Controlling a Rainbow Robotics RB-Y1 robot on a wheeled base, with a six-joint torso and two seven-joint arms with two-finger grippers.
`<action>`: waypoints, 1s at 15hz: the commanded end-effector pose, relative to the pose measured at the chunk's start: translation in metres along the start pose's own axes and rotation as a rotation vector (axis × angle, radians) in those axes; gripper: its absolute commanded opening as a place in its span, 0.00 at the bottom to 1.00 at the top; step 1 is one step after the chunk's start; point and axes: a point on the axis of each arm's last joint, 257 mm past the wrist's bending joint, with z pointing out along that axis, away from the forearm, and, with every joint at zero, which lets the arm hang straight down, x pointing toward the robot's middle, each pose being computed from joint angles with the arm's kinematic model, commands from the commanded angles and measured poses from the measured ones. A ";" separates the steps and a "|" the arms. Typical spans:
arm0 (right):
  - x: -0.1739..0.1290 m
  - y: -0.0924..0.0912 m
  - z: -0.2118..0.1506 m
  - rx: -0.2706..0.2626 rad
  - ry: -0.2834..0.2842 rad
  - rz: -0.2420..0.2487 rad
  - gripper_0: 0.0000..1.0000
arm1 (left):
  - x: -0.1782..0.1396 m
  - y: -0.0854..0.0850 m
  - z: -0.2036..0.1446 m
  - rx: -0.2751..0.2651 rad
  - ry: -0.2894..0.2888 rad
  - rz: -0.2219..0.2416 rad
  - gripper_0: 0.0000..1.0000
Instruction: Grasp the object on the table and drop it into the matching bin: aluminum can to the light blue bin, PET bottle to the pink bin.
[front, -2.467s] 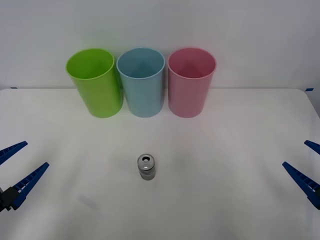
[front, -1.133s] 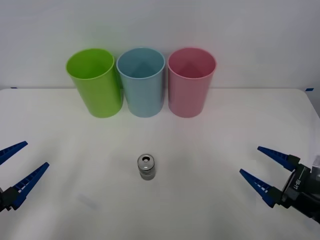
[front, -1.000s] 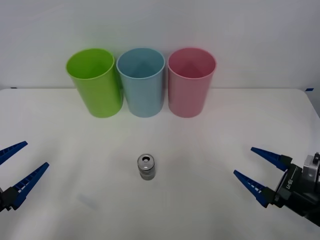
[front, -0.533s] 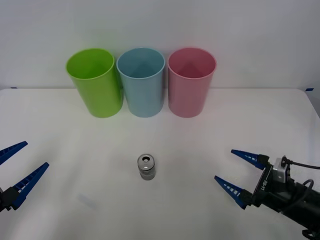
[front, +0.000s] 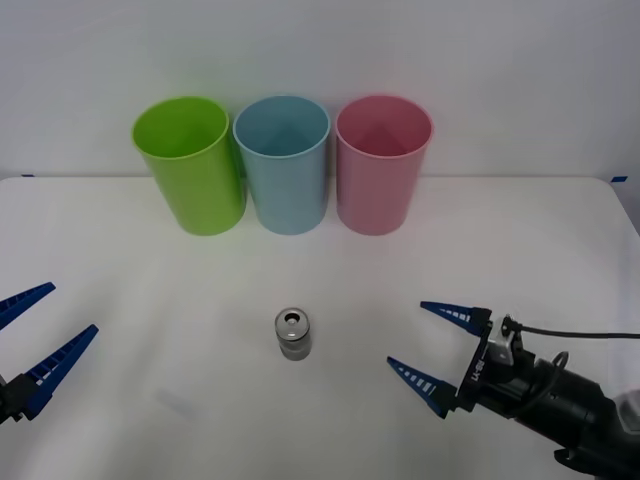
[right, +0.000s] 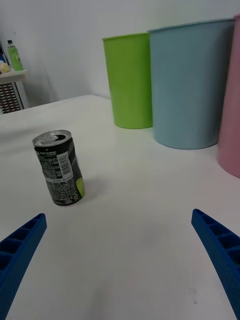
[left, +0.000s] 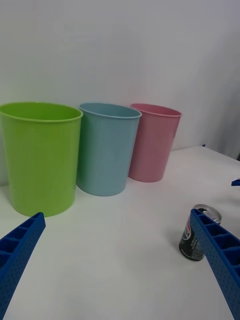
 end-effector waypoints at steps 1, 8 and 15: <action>0.003 0.011 0.021 0.002 -0.002 0.010 1.00 | 0.000 0.000 0.000 0.000 0.000 0.000 1.00; 0.006 0.031 0.072 0.012 0.004 0.006 1.00 | 0.000 0.000 0.000 0.000 0.000 0.000 1.00; 0.007 0.046 0.101 -0.004 0.028 -0.018 1.00 | 0.000 0.000 0.000 0.000 0.000 0.000 1.00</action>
